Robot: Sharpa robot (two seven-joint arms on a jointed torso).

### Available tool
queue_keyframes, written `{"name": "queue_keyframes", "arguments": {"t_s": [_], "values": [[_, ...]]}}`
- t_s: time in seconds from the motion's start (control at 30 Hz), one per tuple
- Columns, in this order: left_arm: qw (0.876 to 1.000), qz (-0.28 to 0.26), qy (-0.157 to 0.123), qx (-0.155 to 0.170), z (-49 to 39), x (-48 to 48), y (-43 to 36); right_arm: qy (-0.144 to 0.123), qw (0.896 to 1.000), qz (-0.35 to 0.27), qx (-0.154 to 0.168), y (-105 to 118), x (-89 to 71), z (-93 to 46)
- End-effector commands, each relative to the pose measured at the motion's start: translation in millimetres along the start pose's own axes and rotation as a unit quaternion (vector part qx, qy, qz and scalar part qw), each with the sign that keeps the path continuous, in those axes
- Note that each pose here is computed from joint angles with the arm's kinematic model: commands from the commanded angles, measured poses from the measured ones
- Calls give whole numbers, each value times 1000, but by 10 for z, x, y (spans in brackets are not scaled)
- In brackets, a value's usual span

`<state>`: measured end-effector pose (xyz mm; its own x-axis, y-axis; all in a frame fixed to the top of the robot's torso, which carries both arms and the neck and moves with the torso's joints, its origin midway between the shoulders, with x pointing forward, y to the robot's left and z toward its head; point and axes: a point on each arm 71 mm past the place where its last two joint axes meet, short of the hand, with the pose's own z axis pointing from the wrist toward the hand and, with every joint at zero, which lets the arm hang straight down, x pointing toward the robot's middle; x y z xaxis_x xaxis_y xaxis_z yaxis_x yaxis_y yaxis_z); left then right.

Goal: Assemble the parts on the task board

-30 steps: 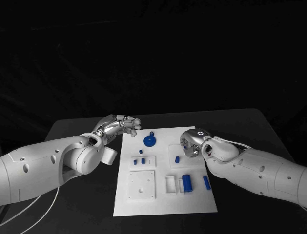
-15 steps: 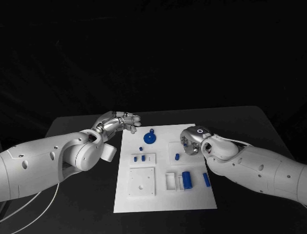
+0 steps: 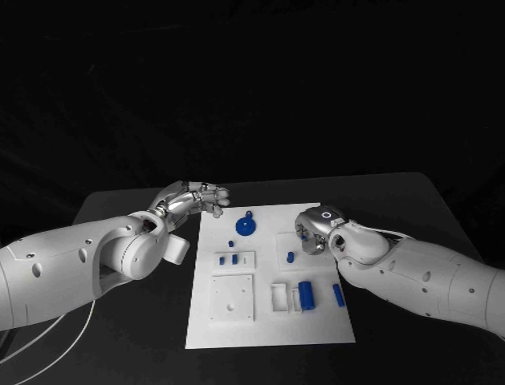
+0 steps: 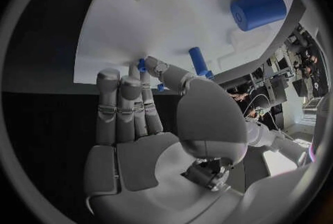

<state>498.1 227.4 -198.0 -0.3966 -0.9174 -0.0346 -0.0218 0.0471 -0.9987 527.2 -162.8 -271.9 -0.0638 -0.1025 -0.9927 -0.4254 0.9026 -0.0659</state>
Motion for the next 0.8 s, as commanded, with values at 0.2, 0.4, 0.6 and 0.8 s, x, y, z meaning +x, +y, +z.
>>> {"name": "queue_keyframes", "arguments": {"t_s": [0.2, 0.4, 0.6, 0.8], "values": [[1000, -1, -4, 4, 8, -12, -16, 19, 1000, -15, -3, 30, 101, -44], [1000, 0, -7, 4, 9, -31, -13, 1, 1000, -8, -6, 41, 70, -61], [1000, 1, -12, 4, 10, -61, -9, -17, 1000, 4, -8, 36, 33, -85], [1000, 3, -15, 4, 9, -86, -5, -28, 999, 15, -7, 5, -30, -117]]}}
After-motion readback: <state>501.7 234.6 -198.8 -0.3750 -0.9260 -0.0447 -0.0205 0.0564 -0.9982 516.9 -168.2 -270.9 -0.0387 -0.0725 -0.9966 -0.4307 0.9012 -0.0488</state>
